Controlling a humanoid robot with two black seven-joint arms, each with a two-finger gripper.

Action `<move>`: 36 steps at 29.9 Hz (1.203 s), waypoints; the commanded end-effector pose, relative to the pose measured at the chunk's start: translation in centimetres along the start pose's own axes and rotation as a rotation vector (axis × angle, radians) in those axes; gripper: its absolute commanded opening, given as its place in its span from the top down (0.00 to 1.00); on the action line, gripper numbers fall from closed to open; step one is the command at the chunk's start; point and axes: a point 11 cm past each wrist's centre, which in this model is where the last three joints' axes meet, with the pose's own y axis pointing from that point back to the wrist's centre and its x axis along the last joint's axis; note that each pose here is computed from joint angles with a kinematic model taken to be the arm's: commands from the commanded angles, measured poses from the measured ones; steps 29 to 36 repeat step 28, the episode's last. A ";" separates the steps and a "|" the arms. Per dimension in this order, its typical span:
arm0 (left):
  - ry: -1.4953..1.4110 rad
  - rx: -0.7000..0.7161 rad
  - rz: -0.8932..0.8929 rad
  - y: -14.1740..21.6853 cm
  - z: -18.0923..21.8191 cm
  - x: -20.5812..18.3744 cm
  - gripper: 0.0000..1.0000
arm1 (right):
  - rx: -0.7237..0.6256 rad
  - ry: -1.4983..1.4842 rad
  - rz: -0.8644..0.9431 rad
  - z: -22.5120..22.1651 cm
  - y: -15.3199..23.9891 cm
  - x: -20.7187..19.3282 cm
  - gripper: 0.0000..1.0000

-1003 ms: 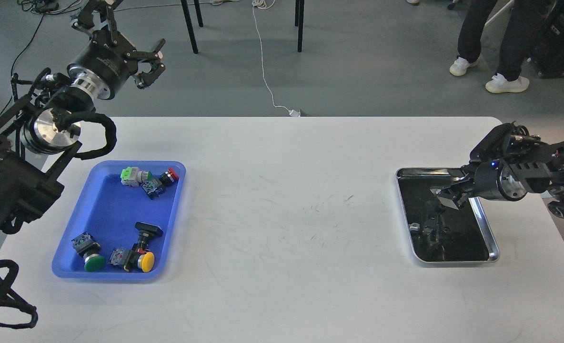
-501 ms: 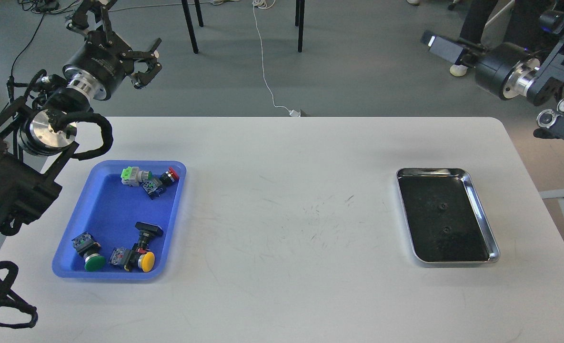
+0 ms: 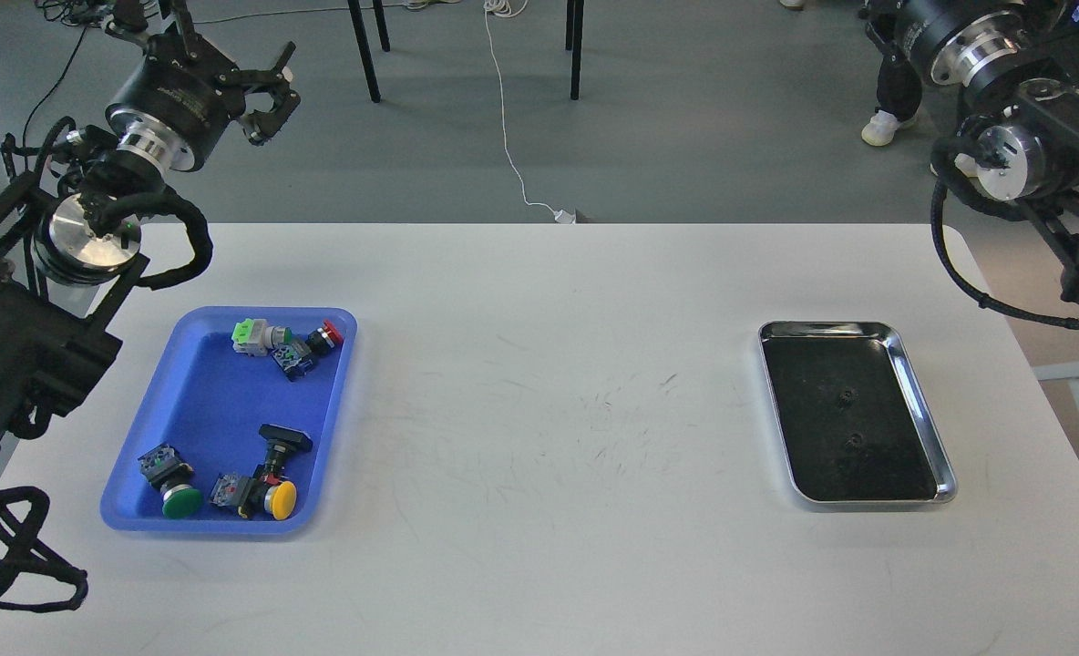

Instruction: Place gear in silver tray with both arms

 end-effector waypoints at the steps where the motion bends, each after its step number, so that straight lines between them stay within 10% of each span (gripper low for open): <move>1: 0.041 -0.018 0.015 0.3 -0.4 0.5 0.02 | 0.067 -0.293 0.018 -0.5 0.5 1.1 0.00; 36: 0.139 0.015 0.048 2.7 -4.1 3.3 0.02 | 0.041 -0.909 0.149 11.4 5.6 -0.4 0.00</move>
